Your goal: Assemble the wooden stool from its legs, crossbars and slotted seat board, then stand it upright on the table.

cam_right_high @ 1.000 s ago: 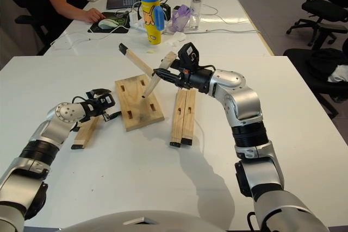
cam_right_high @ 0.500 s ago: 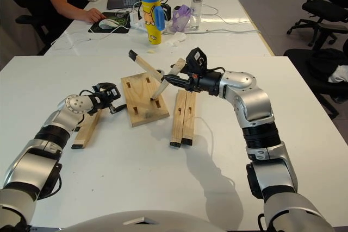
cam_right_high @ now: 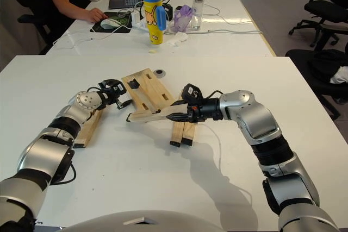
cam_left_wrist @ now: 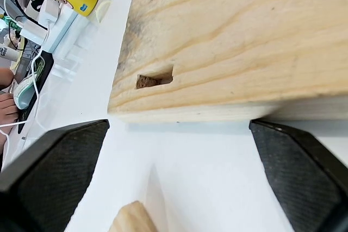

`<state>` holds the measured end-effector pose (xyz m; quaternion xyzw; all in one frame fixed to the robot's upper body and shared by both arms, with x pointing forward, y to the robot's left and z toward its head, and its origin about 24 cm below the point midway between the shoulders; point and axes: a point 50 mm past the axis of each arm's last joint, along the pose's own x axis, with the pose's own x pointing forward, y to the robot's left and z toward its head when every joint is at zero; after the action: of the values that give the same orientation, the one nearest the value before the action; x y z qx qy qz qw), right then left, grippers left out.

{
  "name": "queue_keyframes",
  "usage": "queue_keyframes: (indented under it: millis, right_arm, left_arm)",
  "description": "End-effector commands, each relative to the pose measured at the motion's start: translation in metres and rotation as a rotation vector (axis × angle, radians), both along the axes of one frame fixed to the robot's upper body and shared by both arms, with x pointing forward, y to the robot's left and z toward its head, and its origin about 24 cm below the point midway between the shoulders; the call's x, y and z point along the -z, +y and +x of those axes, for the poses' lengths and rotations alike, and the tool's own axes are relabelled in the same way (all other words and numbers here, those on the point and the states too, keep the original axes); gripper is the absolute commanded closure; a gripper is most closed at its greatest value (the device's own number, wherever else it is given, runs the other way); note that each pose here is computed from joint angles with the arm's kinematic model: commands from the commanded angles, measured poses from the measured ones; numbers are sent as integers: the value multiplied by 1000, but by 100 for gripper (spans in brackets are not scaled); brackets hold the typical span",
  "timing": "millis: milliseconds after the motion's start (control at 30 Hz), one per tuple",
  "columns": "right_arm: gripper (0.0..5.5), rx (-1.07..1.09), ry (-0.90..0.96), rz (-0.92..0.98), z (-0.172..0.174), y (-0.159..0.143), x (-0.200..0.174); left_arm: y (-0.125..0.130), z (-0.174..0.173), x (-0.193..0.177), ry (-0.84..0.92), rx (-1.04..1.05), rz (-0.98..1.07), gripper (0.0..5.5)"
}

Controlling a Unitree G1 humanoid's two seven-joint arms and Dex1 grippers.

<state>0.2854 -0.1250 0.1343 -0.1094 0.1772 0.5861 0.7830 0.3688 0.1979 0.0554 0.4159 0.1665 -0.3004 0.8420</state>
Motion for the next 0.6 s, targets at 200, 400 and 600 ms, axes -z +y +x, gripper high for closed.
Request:
queue_keyframes:
  millis: [200,400,600]
  right_arm:
    - [347,138,-68,285,8,-34,-57]
    - [347,421,-165,309,22,-82,-65]
    - [347,494,-176,279,24,-86,-49]
  left_arm:
    - [29,-22,12,50,7,30,70]
    - [23,-47,-39,52,45,-413,70]
    - [-17,-44,-54,98,134,-534,70]
